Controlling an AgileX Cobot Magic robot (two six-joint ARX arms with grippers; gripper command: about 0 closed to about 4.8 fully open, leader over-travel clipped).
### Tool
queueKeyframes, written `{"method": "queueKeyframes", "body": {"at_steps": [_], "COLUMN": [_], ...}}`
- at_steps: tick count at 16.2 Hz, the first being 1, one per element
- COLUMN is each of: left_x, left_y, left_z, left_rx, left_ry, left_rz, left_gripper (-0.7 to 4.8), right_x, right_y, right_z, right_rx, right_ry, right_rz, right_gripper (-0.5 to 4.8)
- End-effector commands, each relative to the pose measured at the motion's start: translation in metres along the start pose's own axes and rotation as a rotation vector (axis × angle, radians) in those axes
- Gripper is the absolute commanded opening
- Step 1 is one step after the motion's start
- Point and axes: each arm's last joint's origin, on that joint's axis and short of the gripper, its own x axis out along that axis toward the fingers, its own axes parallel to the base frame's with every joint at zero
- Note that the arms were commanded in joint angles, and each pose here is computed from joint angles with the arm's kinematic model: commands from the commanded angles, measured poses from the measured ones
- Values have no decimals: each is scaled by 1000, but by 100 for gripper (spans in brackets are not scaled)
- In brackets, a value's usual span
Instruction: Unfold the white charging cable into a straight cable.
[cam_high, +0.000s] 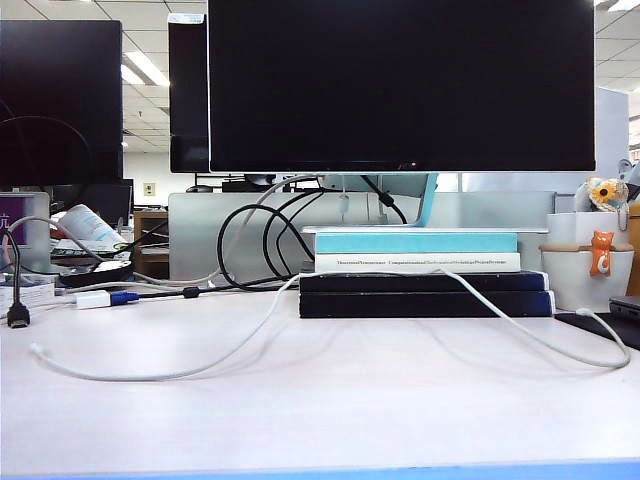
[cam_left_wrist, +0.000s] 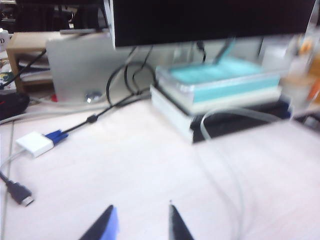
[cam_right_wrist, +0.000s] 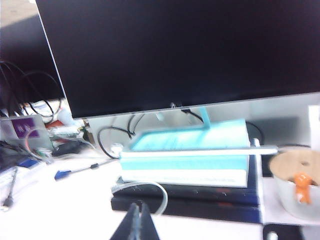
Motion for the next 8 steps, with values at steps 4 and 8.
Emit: {"method": "queueKeyframes", "body": {"at_steps": [4,8], "left_x": [1,8], "left_y": [5,9], "left_z": [-1,-24], "left_rx": [37,32], "left_ry": [-78,-26], "left_rz": [163,198], "left_gripper": [68,46], "right_x": [2,1], "right_y": [-16,-21], "right_z": [-39,-48], "right_rx": [-74,-141], "right_ry": [81,119], "right_rz": [-239,-358], "right_gripper": [-8,-6]}}
